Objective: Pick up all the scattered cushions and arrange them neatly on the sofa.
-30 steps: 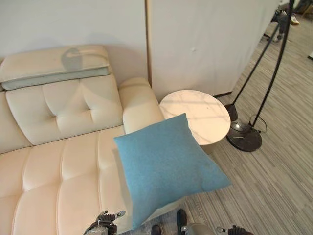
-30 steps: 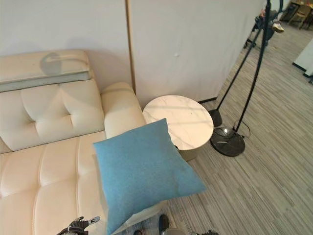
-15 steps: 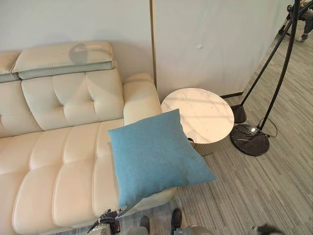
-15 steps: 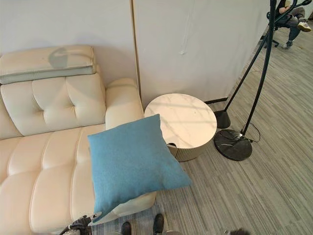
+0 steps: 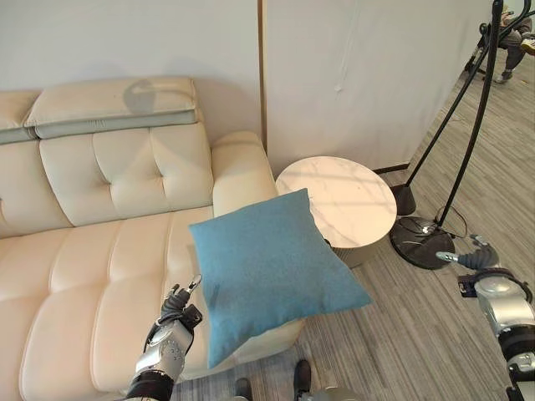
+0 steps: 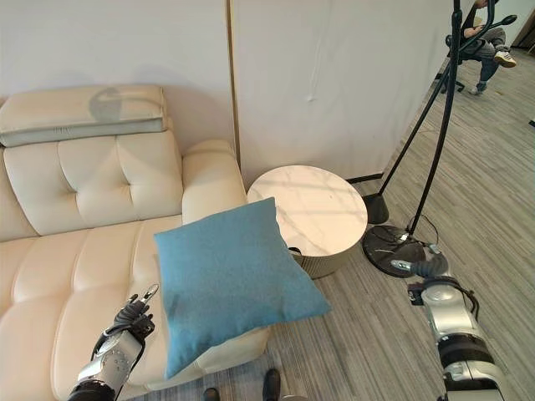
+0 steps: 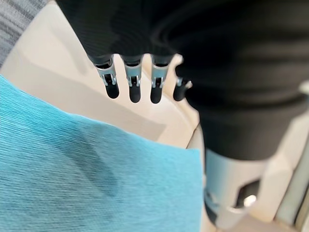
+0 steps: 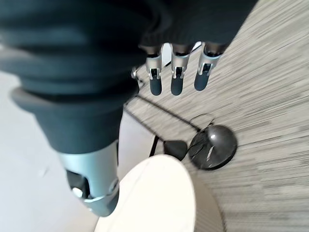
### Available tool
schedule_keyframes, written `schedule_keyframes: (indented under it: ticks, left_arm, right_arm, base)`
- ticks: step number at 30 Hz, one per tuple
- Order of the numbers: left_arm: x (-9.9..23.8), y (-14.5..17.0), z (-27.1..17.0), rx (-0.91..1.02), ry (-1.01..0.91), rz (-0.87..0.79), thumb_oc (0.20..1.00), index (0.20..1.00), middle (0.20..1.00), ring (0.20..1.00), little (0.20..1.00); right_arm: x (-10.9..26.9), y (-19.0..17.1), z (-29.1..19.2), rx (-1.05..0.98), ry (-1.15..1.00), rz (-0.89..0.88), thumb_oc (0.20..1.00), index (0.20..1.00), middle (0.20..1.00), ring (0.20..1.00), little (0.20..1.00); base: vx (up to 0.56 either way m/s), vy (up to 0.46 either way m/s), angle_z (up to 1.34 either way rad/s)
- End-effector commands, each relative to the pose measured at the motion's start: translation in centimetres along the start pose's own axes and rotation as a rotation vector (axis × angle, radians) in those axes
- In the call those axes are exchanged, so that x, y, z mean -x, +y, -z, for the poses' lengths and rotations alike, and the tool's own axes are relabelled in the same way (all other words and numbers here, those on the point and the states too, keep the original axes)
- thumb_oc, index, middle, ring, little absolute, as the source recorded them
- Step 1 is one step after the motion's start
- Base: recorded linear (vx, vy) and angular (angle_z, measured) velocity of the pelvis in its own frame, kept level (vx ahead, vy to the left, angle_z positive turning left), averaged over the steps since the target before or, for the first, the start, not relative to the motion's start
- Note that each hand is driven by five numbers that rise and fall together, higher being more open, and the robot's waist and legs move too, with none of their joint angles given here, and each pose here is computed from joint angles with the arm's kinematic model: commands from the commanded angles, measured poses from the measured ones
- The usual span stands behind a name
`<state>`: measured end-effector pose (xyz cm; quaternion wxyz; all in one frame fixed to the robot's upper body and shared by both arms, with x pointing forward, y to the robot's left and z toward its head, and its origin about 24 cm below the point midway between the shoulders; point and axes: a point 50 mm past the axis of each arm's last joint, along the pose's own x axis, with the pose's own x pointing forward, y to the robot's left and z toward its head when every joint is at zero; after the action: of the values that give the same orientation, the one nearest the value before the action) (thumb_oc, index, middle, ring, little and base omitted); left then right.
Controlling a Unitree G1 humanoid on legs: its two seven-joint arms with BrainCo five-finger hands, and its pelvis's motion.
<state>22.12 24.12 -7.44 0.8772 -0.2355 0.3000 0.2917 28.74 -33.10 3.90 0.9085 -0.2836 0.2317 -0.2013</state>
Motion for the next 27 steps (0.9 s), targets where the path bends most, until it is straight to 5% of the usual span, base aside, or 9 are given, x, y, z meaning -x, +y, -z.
schedule_keyframes:
  ticks: [1,16,27]
  left_arm:
    - [-0.8,-1.6,-2.1,0.041,-0.045,0.000,1.000,1.000,1.000,1.000,1.000]
    - [-1.4,-11.0,-4.0,0.034,0.020,0.067,1.000,1.000,1.000,1.000,1.000]
    - [0.6,-14.2,-0.9,-0.074,0.054,0.214,1.000,1.000,1.000,1.000,1.000]
  right_arm:
    - [-0.8,0.5,-3.3,0.023,-0.071,0.009,1.000,1.000,1.000,1.000,1.000]
    - [2.9,14.8,-18.2,0.030,-0.273,-0.291,1.000,1.000,1.000,1.000,1.000]
    - [8.2,20.7,-18.7,-0.191,-0.332,-0.540,1.000,1.000,1.000,1.000,1.000]
  base:
    - [0.00,0.108,-0.01]
    - [-0.04,0.058,0.00]
    - [0.00,0.008,0.00]
